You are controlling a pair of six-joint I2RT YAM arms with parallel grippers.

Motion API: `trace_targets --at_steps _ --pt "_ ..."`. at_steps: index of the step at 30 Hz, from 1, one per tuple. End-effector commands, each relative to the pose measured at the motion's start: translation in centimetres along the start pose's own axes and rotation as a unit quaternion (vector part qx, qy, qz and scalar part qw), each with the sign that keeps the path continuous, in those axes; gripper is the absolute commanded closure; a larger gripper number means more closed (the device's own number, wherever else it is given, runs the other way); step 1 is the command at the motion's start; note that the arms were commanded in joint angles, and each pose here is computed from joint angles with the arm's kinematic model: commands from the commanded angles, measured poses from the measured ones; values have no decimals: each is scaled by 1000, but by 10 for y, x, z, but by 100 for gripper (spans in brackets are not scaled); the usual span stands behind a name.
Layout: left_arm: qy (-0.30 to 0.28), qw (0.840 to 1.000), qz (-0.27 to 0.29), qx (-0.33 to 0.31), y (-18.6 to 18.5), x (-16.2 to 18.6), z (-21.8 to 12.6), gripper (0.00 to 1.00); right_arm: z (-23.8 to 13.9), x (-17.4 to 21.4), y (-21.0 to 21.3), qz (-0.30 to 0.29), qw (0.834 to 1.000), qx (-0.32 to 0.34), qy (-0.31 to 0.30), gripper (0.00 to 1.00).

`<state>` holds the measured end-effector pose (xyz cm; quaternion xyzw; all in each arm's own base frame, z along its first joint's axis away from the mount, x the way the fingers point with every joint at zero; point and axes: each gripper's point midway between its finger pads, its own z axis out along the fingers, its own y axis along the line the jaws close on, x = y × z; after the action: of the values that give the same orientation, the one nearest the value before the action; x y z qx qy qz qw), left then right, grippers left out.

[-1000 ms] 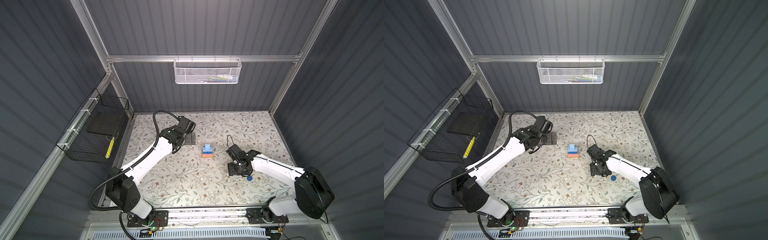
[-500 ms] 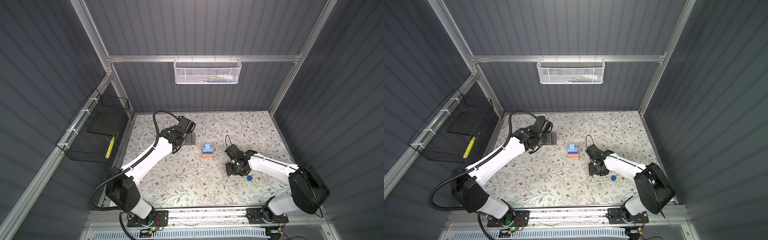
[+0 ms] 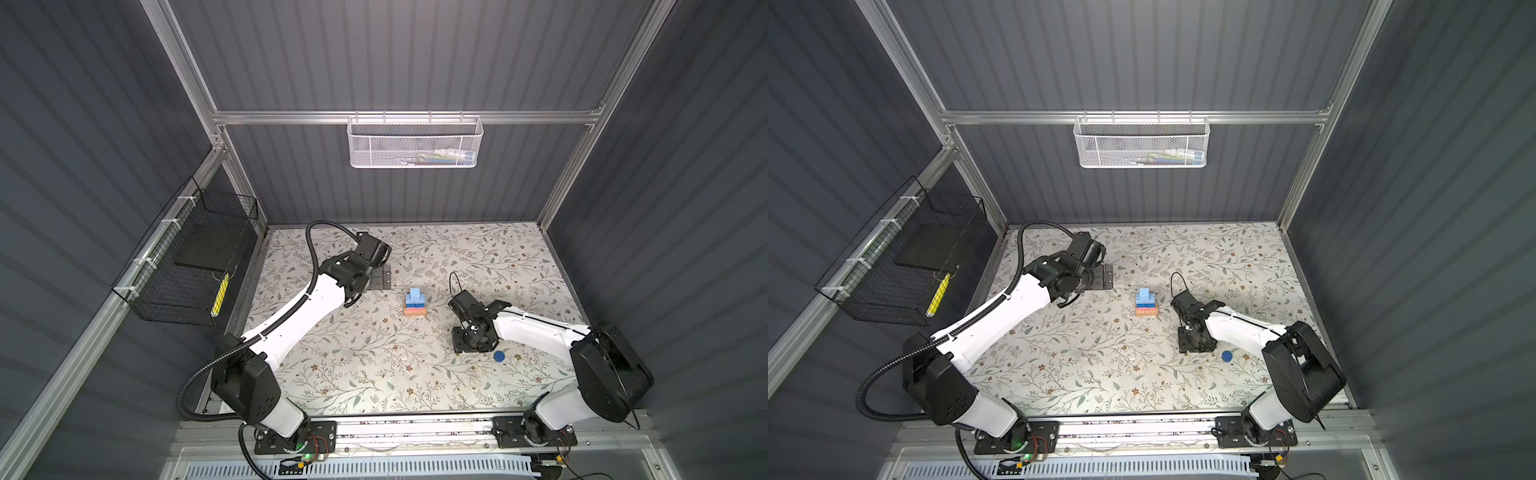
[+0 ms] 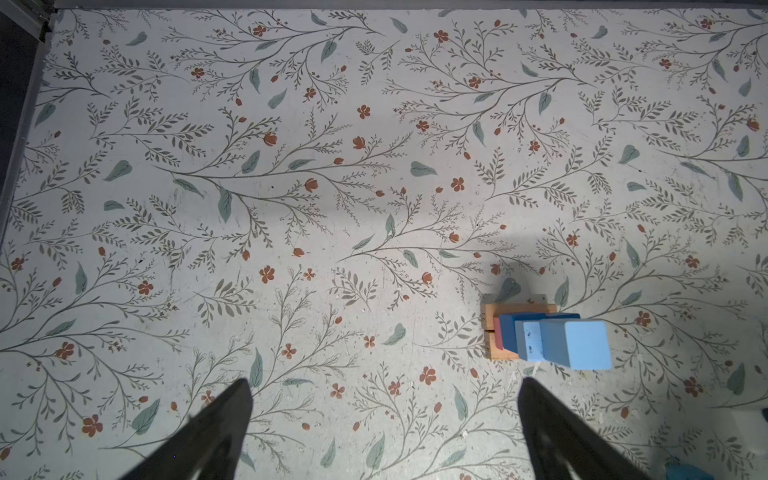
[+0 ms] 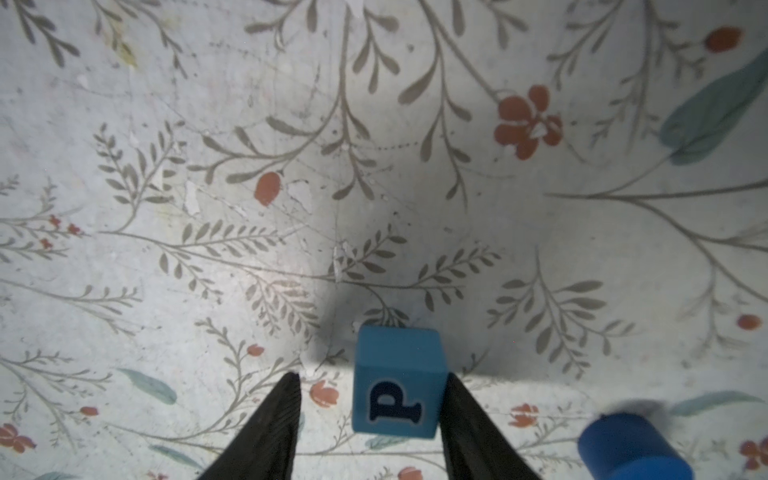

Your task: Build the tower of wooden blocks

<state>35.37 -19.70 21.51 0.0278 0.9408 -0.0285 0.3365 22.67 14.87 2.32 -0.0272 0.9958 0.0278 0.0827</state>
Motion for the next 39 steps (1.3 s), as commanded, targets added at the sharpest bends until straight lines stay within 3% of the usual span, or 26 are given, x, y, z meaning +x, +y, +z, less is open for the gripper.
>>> trace_targets --at_steps 1,20,26,39 --pt "1 1000 6 7 0 1 -4 0 -1 6 -4 12 1000 4 9 46" --pt "3 1000 15 8 -2 2 0 0 3 8 -11 24 999 24 14 61" --pt "20 999 35 -3 2 17 13 1 6 9 -10 29 999 24 19 66" --pt "-5 996 76 -52 20 9 10 2 -3 8 -11 43 998 32 26 71"
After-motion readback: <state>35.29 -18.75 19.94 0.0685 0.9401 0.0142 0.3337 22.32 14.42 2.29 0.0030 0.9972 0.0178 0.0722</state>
